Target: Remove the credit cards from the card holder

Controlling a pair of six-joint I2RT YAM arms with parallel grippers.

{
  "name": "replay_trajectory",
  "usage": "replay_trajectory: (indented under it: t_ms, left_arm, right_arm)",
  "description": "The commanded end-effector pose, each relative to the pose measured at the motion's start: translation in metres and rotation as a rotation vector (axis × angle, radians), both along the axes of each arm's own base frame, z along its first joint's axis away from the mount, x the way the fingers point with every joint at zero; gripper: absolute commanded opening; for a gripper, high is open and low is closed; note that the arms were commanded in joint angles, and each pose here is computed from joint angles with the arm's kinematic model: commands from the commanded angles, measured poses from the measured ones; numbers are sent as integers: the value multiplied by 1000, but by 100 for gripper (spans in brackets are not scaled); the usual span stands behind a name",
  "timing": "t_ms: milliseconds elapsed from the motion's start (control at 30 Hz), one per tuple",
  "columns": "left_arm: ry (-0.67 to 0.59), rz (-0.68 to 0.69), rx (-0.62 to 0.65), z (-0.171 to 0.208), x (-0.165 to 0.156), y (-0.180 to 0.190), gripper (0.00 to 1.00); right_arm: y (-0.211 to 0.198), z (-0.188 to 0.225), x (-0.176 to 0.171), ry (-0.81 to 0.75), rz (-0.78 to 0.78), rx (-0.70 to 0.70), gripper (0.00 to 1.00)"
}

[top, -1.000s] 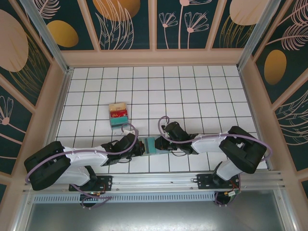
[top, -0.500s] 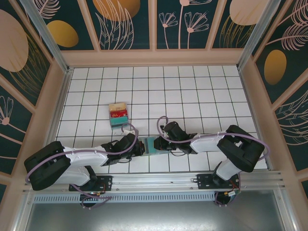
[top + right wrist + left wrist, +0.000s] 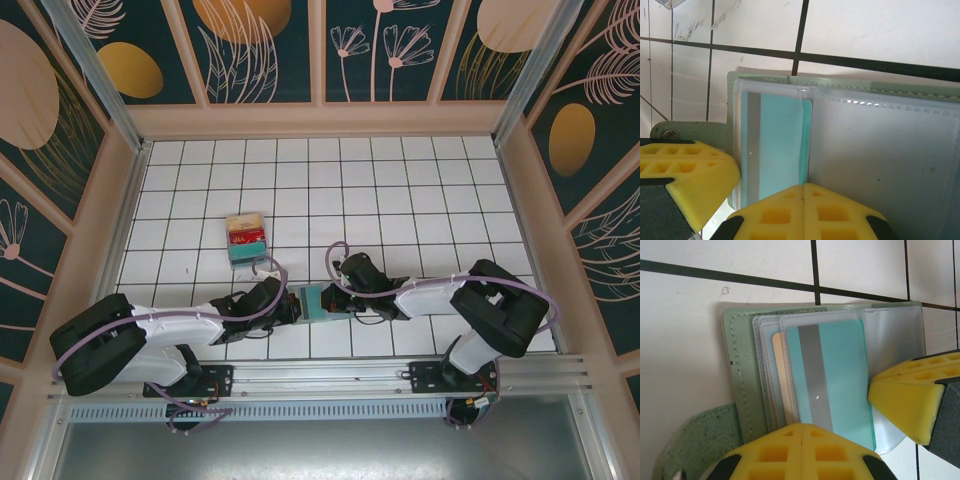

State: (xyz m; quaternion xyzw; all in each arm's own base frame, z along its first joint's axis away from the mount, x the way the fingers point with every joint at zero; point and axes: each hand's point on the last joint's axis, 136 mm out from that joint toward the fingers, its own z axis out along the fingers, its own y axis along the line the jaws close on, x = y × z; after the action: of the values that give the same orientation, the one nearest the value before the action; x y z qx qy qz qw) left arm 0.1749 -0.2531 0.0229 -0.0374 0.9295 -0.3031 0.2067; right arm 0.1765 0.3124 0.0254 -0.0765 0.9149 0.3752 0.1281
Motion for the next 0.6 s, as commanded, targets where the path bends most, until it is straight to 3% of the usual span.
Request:
replay_trajectory:
  t_ms: [0,567]
  left_arm:
    - [23,28,58,-13,-4,17,0]
    - [18,28,52,-11,-3,17,0]
  right_arm:
    - [-4,2,0,-14,-10,-9,0]
    - [-18,1,2,-11,-36,-20,0]
